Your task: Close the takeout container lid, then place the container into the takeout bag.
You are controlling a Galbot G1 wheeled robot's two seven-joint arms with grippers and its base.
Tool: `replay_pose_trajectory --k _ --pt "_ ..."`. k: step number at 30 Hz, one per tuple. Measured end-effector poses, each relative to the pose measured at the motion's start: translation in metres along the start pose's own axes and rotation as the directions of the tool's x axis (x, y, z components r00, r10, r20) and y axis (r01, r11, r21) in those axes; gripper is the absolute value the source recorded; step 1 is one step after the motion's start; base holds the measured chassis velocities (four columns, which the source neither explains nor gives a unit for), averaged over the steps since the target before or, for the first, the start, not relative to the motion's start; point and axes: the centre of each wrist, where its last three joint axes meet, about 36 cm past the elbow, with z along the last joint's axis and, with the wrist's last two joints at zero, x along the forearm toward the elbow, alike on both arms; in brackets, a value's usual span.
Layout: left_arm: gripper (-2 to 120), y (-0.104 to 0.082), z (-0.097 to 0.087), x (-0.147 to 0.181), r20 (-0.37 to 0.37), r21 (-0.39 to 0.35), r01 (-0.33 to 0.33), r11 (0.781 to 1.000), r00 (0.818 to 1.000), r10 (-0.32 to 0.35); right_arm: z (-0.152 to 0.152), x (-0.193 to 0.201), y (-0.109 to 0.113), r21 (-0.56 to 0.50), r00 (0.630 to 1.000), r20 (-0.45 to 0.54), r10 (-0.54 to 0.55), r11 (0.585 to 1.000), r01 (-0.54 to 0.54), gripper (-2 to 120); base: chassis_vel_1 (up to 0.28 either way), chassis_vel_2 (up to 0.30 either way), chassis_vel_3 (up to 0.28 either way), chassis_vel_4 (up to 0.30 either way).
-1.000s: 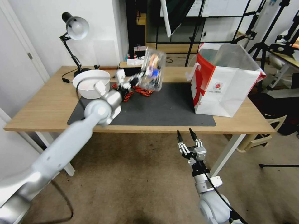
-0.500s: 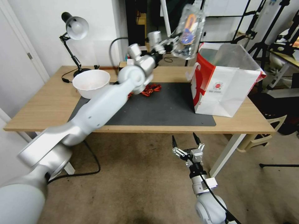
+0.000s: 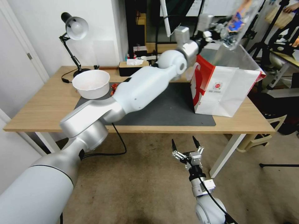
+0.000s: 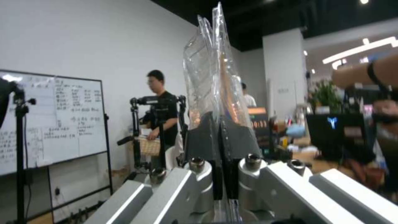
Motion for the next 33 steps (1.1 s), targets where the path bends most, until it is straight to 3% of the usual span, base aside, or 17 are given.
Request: replay_pose_trajectory --k 2,4,12,15,19,22,24,31,33 --pt "0 0.000 0.001 0.000 -0.002 -0.008 -0.003 1.000 1.000 0.003 0.000 0.000 0.000 0.000 1.000 -0.001 0.000 1.000 0.000 100 0.000 0.000 0.000 0.000" --pt "0 -0.003 0.013 0.004 -0.023 -0.068 -0.033 0.997 0.999 0.031 0.002 0.000 -0.001 0.001 1.000 -0.006 0.001 1.000 -0.001 100 0.000 0.000 0.000 0.000" --pt "5 -0.006 0.027 0.009 -0.060 -0.106 -0.050 0.993 0.997 0.043 0.004 0.001 -0.002 -0.001 1.000 -0.012 0.005 1.000 -0.005 100 0.000 0.000 0.000 0.000" --pt "25 -0.009 0.035 0.012 -0.082 -0.119 -0.059 0.991 0.995 0.049 0.005 0.002 -0.002 -0.006 1.000 -0.016 0.007 1.000 -0.007 100 0.000 0.000 0.000 0.000" --pt "33 -0.011 0.034 0.012 -0.083 -0.118 -0.056 0.991 0.995 0.046 0.006 0.001 -0.001 -0.009 1.000 -0.016 0.004 1.000 -0.004 100 0.000 0.000 0.000 0.000" --pt "50 -0.021 0.026 0.009 -0.066 -0.090 -0.025 0.996 0.998 0.019 0.006 -0.001 0.001 -0.012 1.000 -0.016 -0.003 1.000 0.002 100 0.000 0.000 0.000 0.000" --pt "54 -0.021 0.024 0.011 -0.060 -0.086 -0.015 0.996 0.998 0.010 0.005 -0.002 0.002 -0.012 1.000 -0.016 -0.003 1.000 0.003 100 0.000 0.000 0.000 0.000" --pt "82 0.004 0.007 0.050 -0.055 -0.092 0.082 0.992 0.995 -0.087 0.005 -0.003 0.002 -0.011 1.000 -0.019 -0.006 1.000 0.006 100 0.000 0.000 0.000 0.000" --pt "85 0.008 0.005 0.061 -0.064 -0.094 0.105 0.990 0.992 -0.111 0.005 -0.002 0.002 -0.012 1.000 -0.020 -0.005 1.000 0.005 100 0.000 0.000 0.000 0.000"
